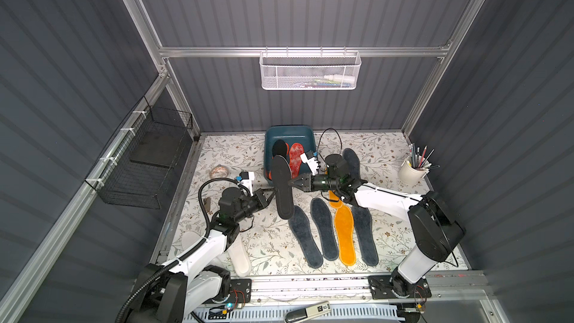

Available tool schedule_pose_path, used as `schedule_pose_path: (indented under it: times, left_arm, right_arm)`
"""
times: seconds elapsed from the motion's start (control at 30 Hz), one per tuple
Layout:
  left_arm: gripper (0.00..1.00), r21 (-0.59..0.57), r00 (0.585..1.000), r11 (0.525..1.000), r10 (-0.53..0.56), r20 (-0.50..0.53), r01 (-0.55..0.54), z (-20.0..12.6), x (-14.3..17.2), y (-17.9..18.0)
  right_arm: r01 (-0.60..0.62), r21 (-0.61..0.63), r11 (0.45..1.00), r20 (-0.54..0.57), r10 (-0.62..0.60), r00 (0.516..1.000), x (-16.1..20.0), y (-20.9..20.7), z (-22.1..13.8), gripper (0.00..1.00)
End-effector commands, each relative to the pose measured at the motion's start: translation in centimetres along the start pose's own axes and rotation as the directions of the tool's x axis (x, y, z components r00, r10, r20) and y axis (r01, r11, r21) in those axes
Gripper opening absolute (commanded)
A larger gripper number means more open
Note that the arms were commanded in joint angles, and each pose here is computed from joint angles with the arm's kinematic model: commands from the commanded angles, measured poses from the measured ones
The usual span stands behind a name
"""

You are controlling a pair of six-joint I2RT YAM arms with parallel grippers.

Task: Put the insoles into the storage box
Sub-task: Place the insole in the storage box.

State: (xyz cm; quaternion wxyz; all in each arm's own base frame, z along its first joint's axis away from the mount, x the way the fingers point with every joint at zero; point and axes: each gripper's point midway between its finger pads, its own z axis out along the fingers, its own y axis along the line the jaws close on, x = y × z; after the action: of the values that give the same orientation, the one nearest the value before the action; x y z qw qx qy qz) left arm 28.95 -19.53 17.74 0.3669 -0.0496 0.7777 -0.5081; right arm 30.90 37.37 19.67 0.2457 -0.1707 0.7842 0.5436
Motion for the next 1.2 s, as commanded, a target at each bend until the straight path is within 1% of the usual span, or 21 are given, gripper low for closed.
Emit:
schedule_pose_path:
  times: [0.0, 0.1, 0.13, 0.17, 0.2, 0.23, 0.33, 0.4, 0.53, 0.63, 0.77, 0.9, 1.17]
  left_arm:
    - [0.00, 0.032, 0.998, 0.998, 0.058, 0.028, -0.059, 0.1, -1.7, -1.8]
    - [0.00, 0.025, 0.997, 0.997, 0.069, 0.037, -0.070, -0.1, -2.1, -2.1]
    - [0.14, 0.012, 0.996, 0.997, 0.072, 0.042, -0.073, -0.2, -2.3, -2.1]
    - [0.48, 0.000, 0.996, 0.997, 0.073, 0.045, -0.073, -0.4, -2.4, -2.0]
    - [0.85, -0.008, 0.995, 0.997, 0.080, 0.051, -0.080, -0.6, -2.5, -2.1]
    - [1.00, -0.021, 0.994, 0.996, 0.087, 0.060, -0.086, -0.8, -2.7, -2.2]
    - [1.00, -0.070, 0.989, 0.991, 0.120, 0.088, -0.114, -1.9, -3.2, -2.3]
    - [1.00, -0.125, 0.982, 0.983, 0.151, 0.114, -0.137, -2.9, -3.7, -2.1]
    - [1.00, -0.252, 0.964, 0.952, 0.217, 0.151, -0.174, -5.2, -4.3, -1.1]
    - [1.00, -0.322, 0.955, 0.926, 0.255, 0.151, -0.196, -6.5, -4.4, -0.6]
    - [1.00, -0.350, 0.952, 0.913, 0.272, 0.139, -0.210, -7.3, -4.1, -0.5]
    - [1.00, -0.363, 0.952, 0.907, 0.276, 0.131, -0.213, -7.6, -4.0, -0.3]
    - [1.00, -0.380, 0.956, 0.903, 0.265, 0.124, -0.201, -8.0, -3.6, 0.0]
  right_arm:
    - [0.010, -0.003, 1.000, 0.004, -0.010, 1.000, -0.8, 0.9, 0.1, 0.00]
    - [0.011, 0.022, 1.000, 0.019, -0.011, 1.000, -1.4, 0.6, 0.0, 0.00]
    - [0.008, 0.031, 0.999, 0.027, -0.009, 1.000, -1.7, 0.5, -0.2, 0.00]
    - [0.004, 0.042, 0.999, 0.030, -0.005, 1.000, -1.9, 0.3, -0.3, 0.00]
    - [-0.003, 0.059, 0.998, 0.037, 0.001, 0.999, -2.3, -0.1, -0.5, 0.00]
    - [-0.011, 0.077, 0.997, 0.047, 0.007, 0.999, -2.8, -0.6, -0.8, 0.00]
    - [-0.031, 0.112, 0.993, 0.093, 0.020, 0.995, -4.7, -1.8, -1.8, 0.00]
    - [-0.046, 0.147, 0.988, 0.117, 0.029, 0.993, -5.9, -2.8, -2.5, 0.00]
    - [-0.040, 0.236, 0.971, 0.136, 0.008, 0.991, -8.4, -4.8, -3.2, 0.00]
    - [-0.041, 0.268, 0.963, 0.164, -0.004, 0.987, -10.8, -5.9, -3.6, 0.00]
    - [-0.012, 0.331, 0.944, 0.165, -0.045, 0.985, -13.4, -7.5, -3.4, 0.00]
    - [0.014, 0.363, 0.932, 0.157, -0.076, 0.985, -15.4, -8.9, -2.6, 0.00]
    - [0.020, 0.414, 0.910, 0.122, -0.077, 0.989, -17.1, -12.7, -1.0, 0.00]
